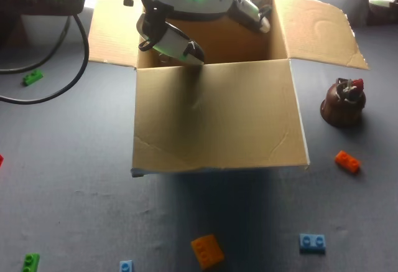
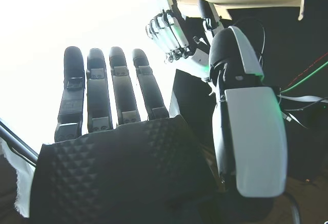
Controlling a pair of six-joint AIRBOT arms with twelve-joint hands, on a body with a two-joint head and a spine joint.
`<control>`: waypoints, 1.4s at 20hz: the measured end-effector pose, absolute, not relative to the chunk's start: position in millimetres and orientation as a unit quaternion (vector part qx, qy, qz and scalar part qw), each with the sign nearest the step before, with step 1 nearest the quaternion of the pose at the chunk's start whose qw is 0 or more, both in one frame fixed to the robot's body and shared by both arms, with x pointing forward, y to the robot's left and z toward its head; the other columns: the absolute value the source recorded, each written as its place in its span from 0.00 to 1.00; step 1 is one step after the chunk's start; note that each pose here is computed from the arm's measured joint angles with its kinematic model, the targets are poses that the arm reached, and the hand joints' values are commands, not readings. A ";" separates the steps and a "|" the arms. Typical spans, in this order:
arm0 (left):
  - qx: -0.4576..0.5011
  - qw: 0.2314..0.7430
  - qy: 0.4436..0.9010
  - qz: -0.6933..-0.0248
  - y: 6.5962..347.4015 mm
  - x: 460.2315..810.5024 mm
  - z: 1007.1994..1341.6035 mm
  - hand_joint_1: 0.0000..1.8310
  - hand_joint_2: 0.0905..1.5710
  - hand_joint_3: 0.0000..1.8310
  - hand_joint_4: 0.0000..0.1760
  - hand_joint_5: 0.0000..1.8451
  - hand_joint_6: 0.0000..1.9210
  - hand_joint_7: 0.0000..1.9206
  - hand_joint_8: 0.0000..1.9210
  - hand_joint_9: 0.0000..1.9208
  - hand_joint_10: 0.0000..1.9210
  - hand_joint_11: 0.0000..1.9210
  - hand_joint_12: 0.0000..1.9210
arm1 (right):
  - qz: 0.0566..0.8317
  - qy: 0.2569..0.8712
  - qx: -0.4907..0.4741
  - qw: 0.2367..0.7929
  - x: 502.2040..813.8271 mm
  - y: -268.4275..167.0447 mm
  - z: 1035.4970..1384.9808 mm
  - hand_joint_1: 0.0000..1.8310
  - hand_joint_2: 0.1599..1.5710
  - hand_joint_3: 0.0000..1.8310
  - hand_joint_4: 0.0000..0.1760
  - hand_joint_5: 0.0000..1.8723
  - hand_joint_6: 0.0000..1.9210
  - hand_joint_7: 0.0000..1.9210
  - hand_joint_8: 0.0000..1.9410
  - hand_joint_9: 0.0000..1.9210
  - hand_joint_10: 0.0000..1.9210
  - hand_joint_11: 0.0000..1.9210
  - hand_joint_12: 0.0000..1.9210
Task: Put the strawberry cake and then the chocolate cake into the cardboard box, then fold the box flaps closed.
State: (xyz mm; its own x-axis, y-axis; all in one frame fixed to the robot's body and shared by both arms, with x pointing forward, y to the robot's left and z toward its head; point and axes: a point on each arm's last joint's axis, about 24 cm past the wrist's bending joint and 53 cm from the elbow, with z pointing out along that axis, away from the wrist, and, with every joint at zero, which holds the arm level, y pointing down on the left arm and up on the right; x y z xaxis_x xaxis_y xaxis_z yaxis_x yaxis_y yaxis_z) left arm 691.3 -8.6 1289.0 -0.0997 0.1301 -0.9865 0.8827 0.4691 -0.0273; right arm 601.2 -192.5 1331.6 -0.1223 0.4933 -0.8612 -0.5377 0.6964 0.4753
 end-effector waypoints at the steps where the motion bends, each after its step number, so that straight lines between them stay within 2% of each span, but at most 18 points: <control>1: 0.384 0.553 0.659 -0.336 -5.5 694.9 1289.3 0.30 0.58 0.00 0.27 0.13 0.00 0.17 0.00 0.25 0.02 0.07 0.60 | 0.389 0.640 -0.017 0.662 601.4 -192.8 1331.4 0.20 0.71 0.00 0.00 0.07 0.00 0.07 0.00 0.08 0.00 0.00 0.31; 2: 0.385 0.558 0.658 -0.327 -2.1 698.4 1289.9 0.26 0.56 0.00 0.35 0.11 0.00 0.15 0.00 0.23 0.00 0.03 0.64 | 0.393 0.641 -0.007 0.659 602.6 -194.6 1331.0 0.20 0.71 0.00 0.00 0.07 0.00 0.07 0.00 0.08 0.00 0.00 0.30; 5: 0.374 0.571 0.656 -0.323 6.2 707.3 1302.4 0.24 0.55 0.00 0.36 0.09 0.00 0.13 0.00 0.21 0.00 0.01 0.66 | 0.405 0.641 0.039 0.650 609.4 -206.2 1330.3 0.18 0.71 0.00 0.00 0.07 0.00 0.07 0.00 0.08 0.00 0.00 0.32; 6: 0.368 0.577 0.655 -0.321 11.6 712.0 1308.6 0.23 0.55 0.00 0.38 0.10 0.00 0.13 0.00 0.22 0.00 0.01 0.66 | 0.410 0.642 0.058 0.645 613.0 -211.7 1328.9 0.19 0.71 0.00 0.00 0.07 0.00 0.07 0.00 0.07 0.00 0.00 0.27; 8: 0.364 0.582 0.653 -0.320 16.8 715.4 1314.3 0.22 0.55 0.00 0.37 0.10 0.00 0.14 0.00 0.22 0.00 0.01 0.67 | 0.416 0.650 0.085 0.630 622.6 -216.6 1320.3 0.17 0.71 0.00 0.00 0.06 0.00 0.06 0.00 0.07 0.00 0.00 0.24; 9: 0.362 0.584 0.653 -0.319 19.6 717.2 1316.5 0.21 0.55 0.00 0.42 0.11 0.01 0.15 0.01 0.23 0.01 0.01 0.67 | 0.418 0.660 0.108 0.615 631.1 -221.3 1311.4 0.17 0.70 0.00 0.00 0.08 0.01 0.07 0.00 0.08 0.00 0.00 0.28; 11: 0.356 0.590 0.653 -0.313 32.5 723.9 1323.7 0.17 0.57 0.01 0.43 0.12 0.01 0.15 0.00 0.23 0.01 0.01 0.68 | 0.415 0.684 0.152 0.581 646.8 -232.4 1287.7 0.17 0.70 0.00 0.00 0.08 0.01 0.07 0.00 0.08 0.00 0.00 0.29; 13: 0.343 0.602 0.654 -0.304 47.5 733.6 1331.7 0.15 0.58 0.01 0.43 0.12 0.01 0.15 0.00 0.23 0.00 0.01 0.68 | 0.410 0.693 0.171 0.568 654.0 -239.1 1275.9 0.19 0.71 0.00 0.00 0.08 0.00 0.07 0.00 0.07 0.00 0.00 0.28; 14: 0.334 0.610 0.653 -0.299 57.2 739.2 1338.2 0.10 0.59 0.01 0.44 0.13 0.01 0.16 0.01 0.23 0.00 0.01 0.68 | 0.410 0.697 0.179 0.560 656.4 -239.1 1269.8 0.18 0.70 0.00 0.00 0.07 0.00 0.07 0.00 0.08 0.00 0.00 0.29; 15: 0.328 0.615 0.652 -0.298 62.8 741.8 1343.4 0.08 0.61 0.01 0.44 0.14 0.01 0.17 0.00 0.24 0.00 0.01 0.67 | 0.415 0.696 0.190 0.554 658.1 -238.6 1266.8 0.17 0.69 0.00 0.00 0.07 0.00 0.08 0.00 0.09 0.01 0.00 0.35; 17: 0.323 0.618 0.652 -0.299 71.2 741.9 1347.2 0.06 0.62 0.01 0.41 0.14 0.01 0.18 0.00 0.24 0.00 0.01 0.66 | 0.424 0.694 0.215 0.540 665.2 -238.4 1258.3 0.18 0.70 0.00 0.00 0.06 0.00 0.07 0.00 0.08 0.00 0.00 0.35; 19: 0.313 0.613 0.658 -0.304 79.4 741.9 1345.8 0.06 0.61 0.01 0.40 0.15 0.01 0.18 0.00 0.24 0.00 0.02 0.66 | 0.425 0.692 0.254 0.525 675.1 -248.0 1244.1 0.34 0.68 0.00 0.00 0.07 0.01 0.08 0.00 0.09 0.01 0.00 0.34; 20: 0.309 0.613 0.663 -0.298 89.5 743.4 1342.9 0.05 0.61 0.01 0.43 0.15 0.00 0.18 0.00 0.24 0.01 0.02 0.66 | 0.420 0.695 0.262 0.522 678.2 -253.0 1238.1 0.50 0.64 0.00 0.00 0.07 0.01 0.08 0.00 0.09 0.01 0.00 0.34; 21: 0.304 0.612 0.668 -0.296 96.9 745.2 1340.6 0.05 0.61 0.01 0.43 0.15 0.00 0.18 0.00 0.24 0.01 0.02 0.66 | 0.418 0.692 0.265 0.525 680.9 -256.5 1237.6 0.50 0.64 0.00 0.00 0.07 0.01 0.08 0.00 0.09 0.01 0.00 0.34; 22: 0.299 0.613 0.672 -0.289 107.8 747.1 1338.3 0.05 0.62 0.01 0.42 0.14 0.00 0.18 0.00 0.24 0.00 0.02 0.66 | 0.414 0.689 0.265 0.532 684.7 -258.7 1236.0 0.60 0.62 0.00 0.00 0.08 0.01 0.10 0.01 0.09 0.01 0.00 0.31; 23: 0.290 0.614 0.676 -0.286 117.9 748.3 1337.1 0.06 0.62 0.00 0.43 0.14 0.00 0.17 0.00 0.24 0.00 0.02 0.66 | 0.410 0.688 0.264 0.537 689.0 -259.7 1231.7 0.65 0.61 0.00 0.00 0.08 0.01 0.11 0.00 0.10 0.01 0.00 0.28; 28: 0.267 0.601 0.703 -0.272 158.2 749.2 1312.5 0.06 0.62 0.00 0.41 0.14 0.00 0.17 0.00 0.24 0.00 0.02 0.65 | 0.408 0.697 0.255 0.532 704.2 -243.0 1210.4 0.66 0.61 0.00 0.00 0.07 0.00 0.09 0.00 0.09 0.00 0.00 0.26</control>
State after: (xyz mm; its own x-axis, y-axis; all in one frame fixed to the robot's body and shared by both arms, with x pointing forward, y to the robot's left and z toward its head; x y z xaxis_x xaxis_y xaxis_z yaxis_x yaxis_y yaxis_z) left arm 749.2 158.2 1312.5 -0.1354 0.0480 -0.9896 0.7021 0.7094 -0.0616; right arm 704.2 -243.0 1210.4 -0.3034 0.7896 -0.5333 -0.0790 0.5369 0.8399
